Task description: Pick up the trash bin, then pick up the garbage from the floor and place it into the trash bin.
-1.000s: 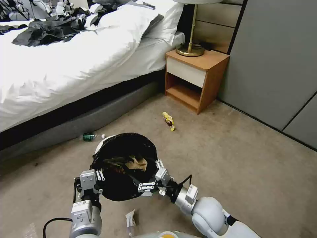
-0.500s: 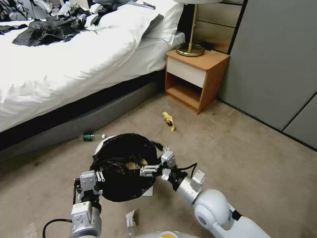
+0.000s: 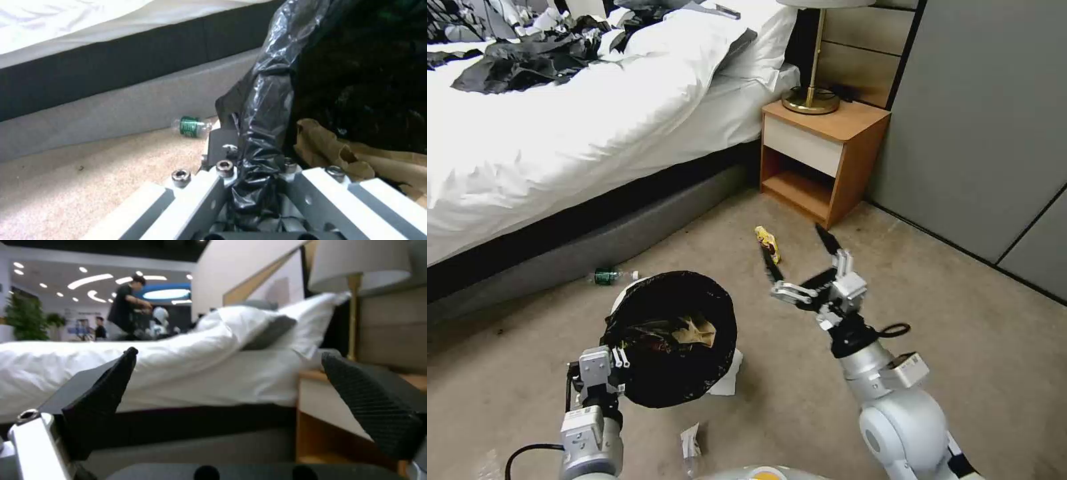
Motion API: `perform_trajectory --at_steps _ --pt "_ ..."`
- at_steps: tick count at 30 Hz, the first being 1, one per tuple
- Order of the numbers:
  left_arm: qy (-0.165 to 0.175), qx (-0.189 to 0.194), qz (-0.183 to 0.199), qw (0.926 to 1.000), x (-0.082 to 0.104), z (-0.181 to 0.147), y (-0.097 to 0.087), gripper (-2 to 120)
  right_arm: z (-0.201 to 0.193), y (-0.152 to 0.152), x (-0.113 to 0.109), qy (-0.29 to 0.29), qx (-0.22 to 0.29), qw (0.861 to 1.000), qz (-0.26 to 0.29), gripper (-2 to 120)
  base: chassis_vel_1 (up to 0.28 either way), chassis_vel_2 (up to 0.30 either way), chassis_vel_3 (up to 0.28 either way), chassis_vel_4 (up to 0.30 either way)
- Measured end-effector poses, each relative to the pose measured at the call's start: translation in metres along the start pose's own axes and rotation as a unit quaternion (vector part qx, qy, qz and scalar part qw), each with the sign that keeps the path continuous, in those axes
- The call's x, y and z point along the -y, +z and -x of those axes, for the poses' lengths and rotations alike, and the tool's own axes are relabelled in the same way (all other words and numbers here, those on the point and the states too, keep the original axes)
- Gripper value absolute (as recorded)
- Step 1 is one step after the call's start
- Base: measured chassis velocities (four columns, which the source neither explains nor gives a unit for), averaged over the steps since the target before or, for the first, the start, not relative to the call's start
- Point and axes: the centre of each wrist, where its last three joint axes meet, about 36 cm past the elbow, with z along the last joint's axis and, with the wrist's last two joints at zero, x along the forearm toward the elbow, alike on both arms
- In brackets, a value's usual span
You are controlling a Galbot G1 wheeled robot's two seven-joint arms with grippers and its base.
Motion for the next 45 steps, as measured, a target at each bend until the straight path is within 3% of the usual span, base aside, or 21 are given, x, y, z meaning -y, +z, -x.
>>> perform_trajectory --at_steps 13,45 --pt "-0.001 0.002 -0.004 1.0 0.0 -0.001 -0.002 0 -0.008 0.027 -0.001 0.011 -0.025 1.0 0.004 100 0.0 0.0 0.0 0.0" --pt "-0.001 0.007 -0.005 1.0 -0.001 -0.003 -0.007 0 -0.003 0.025 0.004 0.005 -0.033 0.999 0.003 100 0.058 0.062 0.059 0.055"
